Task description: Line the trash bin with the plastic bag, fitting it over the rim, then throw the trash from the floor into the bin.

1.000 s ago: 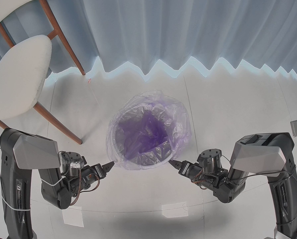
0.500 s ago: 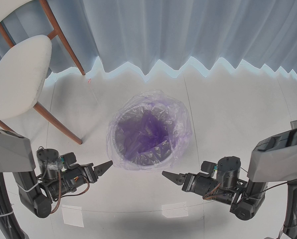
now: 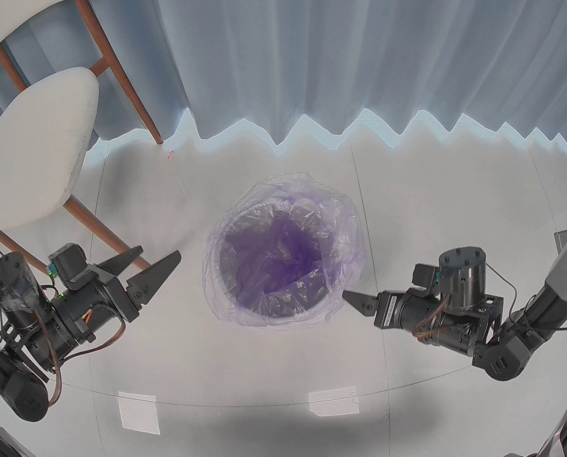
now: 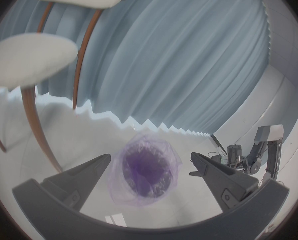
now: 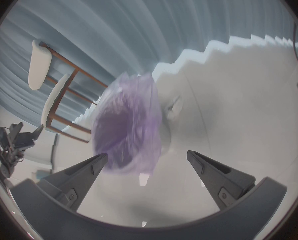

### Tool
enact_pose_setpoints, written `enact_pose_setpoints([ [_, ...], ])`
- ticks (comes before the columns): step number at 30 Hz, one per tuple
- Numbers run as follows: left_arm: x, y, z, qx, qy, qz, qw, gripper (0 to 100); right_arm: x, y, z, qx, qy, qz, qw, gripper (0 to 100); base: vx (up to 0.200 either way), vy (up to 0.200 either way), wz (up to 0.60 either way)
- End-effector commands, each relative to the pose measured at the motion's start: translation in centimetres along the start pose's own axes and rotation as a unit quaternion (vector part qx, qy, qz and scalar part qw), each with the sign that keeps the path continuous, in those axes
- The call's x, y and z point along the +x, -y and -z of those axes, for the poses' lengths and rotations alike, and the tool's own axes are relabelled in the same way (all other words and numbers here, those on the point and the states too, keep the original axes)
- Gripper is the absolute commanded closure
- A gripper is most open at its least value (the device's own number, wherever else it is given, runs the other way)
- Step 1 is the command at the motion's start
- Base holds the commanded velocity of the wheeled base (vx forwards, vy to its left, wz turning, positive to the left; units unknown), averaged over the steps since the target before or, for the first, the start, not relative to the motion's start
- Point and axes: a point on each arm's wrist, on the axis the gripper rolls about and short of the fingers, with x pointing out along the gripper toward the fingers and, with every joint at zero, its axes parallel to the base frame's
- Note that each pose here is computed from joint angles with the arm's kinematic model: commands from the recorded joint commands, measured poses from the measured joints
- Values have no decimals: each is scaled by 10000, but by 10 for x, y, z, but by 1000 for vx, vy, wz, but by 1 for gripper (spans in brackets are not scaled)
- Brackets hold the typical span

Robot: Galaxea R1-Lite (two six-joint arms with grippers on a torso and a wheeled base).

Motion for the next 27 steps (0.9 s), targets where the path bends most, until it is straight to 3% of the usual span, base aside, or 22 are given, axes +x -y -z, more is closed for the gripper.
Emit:
enact_pose_setpoints([
  [1, -17, 8, -30, 496, 668, 57, 9965, 0, 1, -5, -33, -255, 664, 175, 9973, 0, 200, 0, 0],
  [5, -12, 9, -35, 536, 793, 98, 9954, 0, 6, -5, -34, -308, 730, 291, 9964, 0, 150, 0, 0],
  [9, -5, 12, -49, 615, 1139, 44, 9916, 0, 14, 4, -29, -735, 675, 492, 9938, 0, 0, 0, 0],
  [19, -16, 18, -46, 621, 1092, 146, 9920, 0, 46, 8, -14, -1447, 916, 502, 9839, 0, 0, 0, 0],
  [27, -17, 20, -41, 585, 985, 182, 9932, 0, 67, 9, -14, -1433, 1092, 452, 9826, 0, 0, 0, 0],
])
